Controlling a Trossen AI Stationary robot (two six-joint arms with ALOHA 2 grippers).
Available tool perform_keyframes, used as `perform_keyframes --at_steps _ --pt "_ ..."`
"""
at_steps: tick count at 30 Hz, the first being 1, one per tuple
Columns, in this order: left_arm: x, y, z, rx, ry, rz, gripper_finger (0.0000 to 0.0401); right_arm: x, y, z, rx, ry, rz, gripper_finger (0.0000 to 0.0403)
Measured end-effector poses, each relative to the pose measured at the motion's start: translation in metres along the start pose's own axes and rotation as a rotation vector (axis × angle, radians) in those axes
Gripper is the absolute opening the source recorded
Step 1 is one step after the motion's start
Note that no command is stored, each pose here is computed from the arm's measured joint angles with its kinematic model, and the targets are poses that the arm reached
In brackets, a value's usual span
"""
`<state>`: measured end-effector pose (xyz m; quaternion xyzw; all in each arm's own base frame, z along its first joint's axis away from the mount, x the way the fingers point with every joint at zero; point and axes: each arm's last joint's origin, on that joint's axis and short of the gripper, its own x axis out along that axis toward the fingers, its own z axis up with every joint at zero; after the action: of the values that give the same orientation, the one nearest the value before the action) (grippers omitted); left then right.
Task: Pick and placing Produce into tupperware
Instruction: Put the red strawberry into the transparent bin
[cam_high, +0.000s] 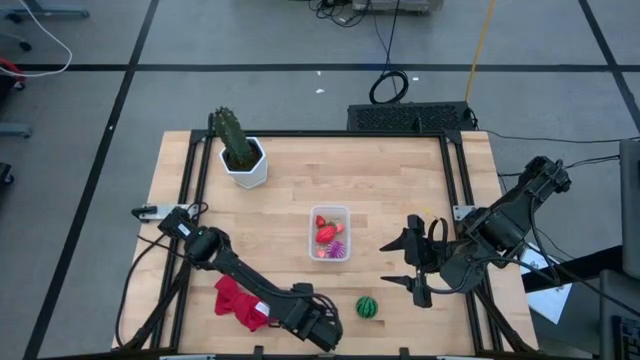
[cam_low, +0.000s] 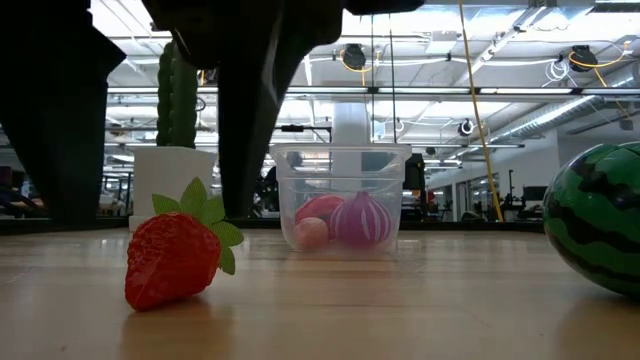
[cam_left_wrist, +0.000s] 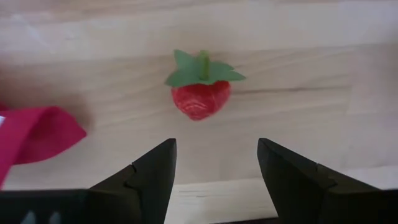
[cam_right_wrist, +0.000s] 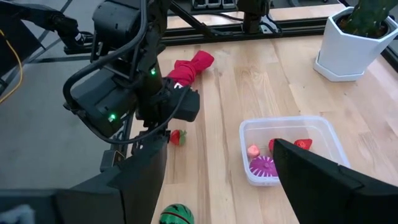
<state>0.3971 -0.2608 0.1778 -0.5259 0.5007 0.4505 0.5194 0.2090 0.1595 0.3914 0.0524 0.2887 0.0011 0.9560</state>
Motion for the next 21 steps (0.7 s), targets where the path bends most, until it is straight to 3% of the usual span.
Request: perform_keyframes --at_steps 21 --pt "0.005 0.001 0.012 0.017 -0.066 0.034 0.0230 0.000 0.000 0.000 0.000 0.000 0.000 0.0286"
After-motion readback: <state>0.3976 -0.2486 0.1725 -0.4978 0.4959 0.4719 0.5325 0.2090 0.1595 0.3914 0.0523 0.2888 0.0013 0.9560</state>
